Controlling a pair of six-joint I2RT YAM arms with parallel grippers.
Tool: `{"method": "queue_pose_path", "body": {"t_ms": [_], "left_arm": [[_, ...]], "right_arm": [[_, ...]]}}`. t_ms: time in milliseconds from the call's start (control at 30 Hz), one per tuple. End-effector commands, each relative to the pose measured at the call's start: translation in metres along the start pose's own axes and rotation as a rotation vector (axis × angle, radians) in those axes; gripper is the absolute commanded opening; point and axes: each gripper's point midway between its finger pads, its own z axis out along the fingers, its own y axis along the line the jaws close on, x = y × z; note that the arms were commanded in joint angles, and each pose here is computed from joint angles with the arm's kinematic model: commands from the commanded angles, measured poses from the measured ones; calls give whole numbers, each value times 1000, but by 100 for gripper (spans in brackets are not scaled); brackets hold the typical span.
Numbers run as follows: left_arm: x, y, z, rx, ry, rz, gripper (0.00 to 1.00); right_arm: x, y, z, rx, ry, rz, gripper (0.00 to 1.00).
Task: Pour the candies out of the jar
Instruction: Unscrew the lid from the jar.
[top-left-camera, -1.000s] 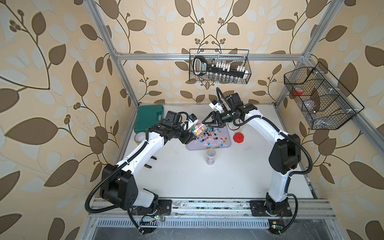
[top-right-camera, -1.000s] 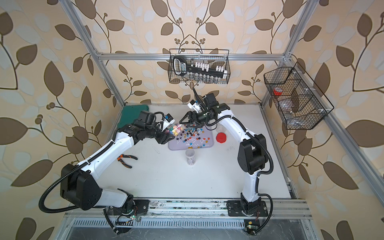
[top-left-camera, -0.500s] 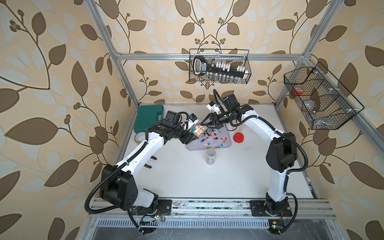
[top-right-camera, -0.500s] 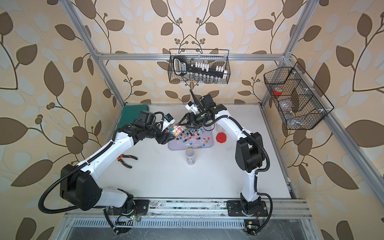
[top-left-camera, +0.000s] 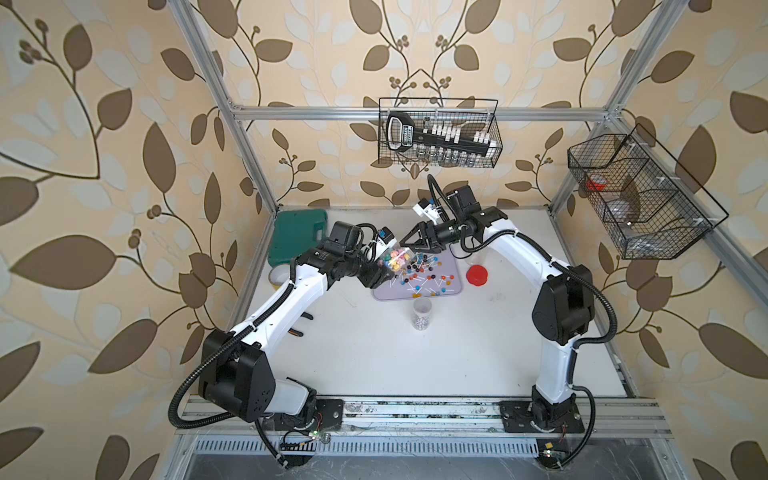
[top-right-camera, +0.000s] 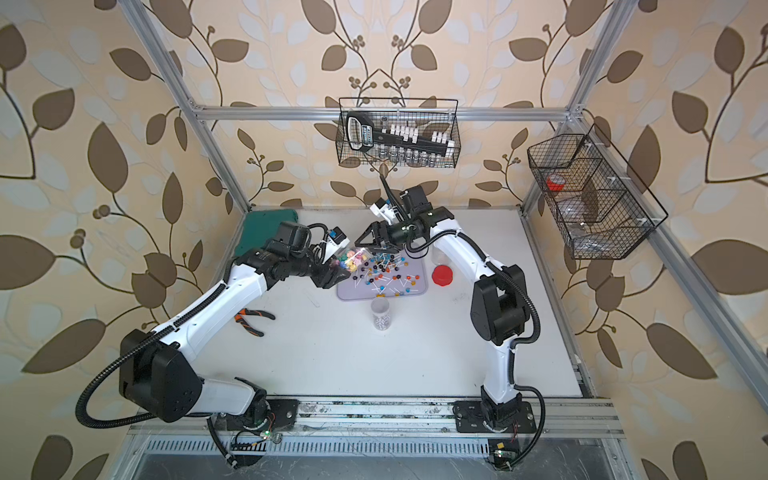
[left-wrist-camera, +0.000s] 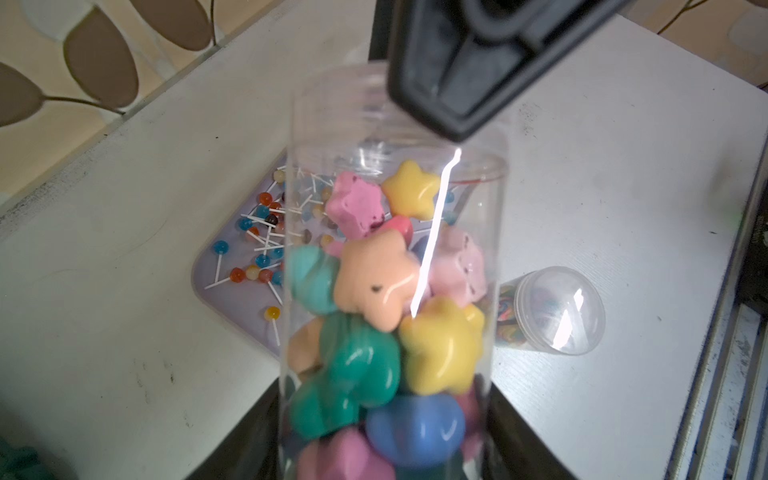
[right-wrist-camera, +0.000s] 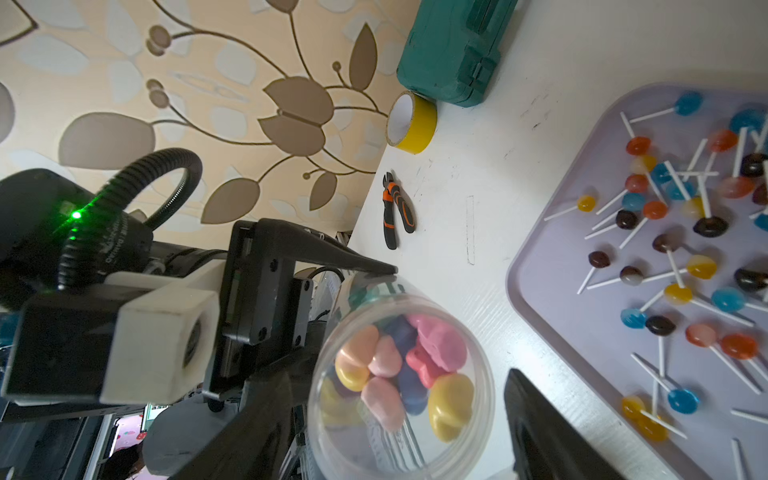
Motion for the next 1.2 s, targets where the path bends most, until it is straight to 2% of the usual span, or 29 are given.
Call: {"method": "queue_pose_path", "body": {"t_ms": [0, 133, 400, 567, 700, 767, 833, 967, 1167], "left_arm": [[-32, -10, -18, 11, -124, 60, 65], [-32, -10, -18, 9, -124, 61, 65], [-33, -9, -19, 2, -131, 61, 65], [-36, -10, -20, 7, -147, 52, 65], [-38, -10, -21, 9, -159, 47, 65], [-39, -10, -21, 9, -163, 47, 65], [-39, -10, -21, 8, -164, 48, 65], [-40, -10, -23, 2, -171, 49, 65], [-43, -11, -27, -5, -198, 52, 65]], "right_arm": [[-7, 6, 1, -12, -12, -29, 70], [-6, 5, 2, -14, -9, -26, 63], [-2, 3, 4, -23, 4, -15, 63], [1, 2, 4, -29, 11, -11, 57], [3, 2, 4, -31, 15, -8, 56], [4, 1, 5, -31, 18, -7, 61], [5, -3, 5, -18, 16, -4, 70], [5, -5, 4, -8, 11, 1, 79], [2, -7, -4, -22, 2, 34, 81]]}}
